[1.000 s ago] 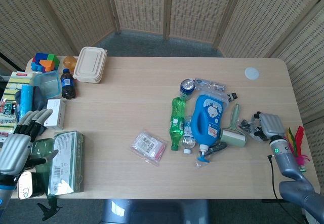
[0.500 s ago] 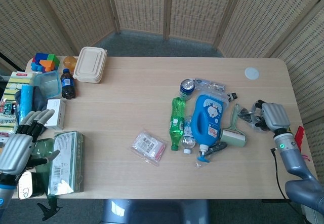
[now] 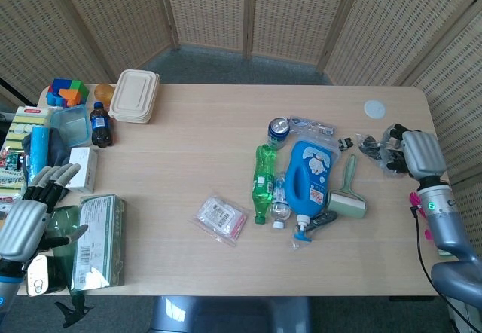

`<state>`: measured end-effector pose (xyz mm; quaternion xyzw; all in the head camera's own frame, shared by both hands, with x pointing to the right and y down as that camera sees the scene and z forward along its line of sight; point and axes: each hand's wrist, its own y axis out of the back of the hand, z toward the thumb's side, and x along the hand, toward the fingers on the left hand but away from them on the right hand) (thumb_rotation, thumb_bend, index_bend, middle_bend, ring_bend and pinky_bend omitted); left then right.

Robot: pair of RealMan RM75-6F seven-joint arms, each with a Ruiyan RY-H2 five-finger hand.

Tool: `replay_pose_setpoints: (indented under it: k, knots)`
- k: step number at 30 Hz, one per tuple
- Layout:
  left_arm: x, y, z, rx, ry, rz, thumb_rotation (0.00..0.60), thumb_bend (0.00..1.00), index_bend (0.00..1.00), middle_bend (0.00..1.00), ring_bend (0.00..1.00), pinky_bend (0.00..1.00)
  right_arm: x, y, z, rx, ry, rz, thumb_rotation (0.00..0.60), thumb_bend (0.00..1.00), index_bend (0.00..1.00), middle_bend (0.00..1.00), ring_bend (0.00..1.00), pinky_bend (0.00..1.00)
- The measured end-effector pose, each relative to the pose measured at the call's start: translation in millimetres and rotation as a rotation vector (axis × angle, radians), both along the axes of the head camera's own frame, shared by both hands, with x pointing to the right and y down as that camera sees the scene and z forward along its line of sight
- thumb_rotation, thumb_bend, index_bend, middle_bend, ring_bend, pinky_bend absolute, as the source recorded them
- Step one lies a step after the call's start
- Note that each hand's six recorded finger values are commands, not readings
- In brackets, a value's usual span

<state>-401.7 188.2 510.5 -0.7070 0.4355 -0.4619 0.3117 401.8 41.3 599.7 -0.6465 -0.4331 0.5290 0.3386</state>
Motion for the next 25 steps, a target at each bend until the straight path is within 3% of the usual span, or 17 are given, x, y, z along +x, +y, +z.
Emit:
replay_pose_setpoints:
  k: [17, 25]
  knots:
    - [2, 1, 0, -0.004, 0.002, 0.004, 0.600, 0.24, 0.00, 0.00, 0.00, 0.00, 4, -18, -40, 0.173, -0.114, 0.068, 0.600, 0.44, 0.58, 0.38, 0.51, 0.45]
    - [1, 1, 1, -0.006, 0.001, 0.003, 0.600, 0.24, 0.00, 0.00, 0.00, 0.00, 5, -18, -41, 0.184, -0.117, 0.075, 0.600, 0.43, 0.58, 0.38, 0.51, 0.45]
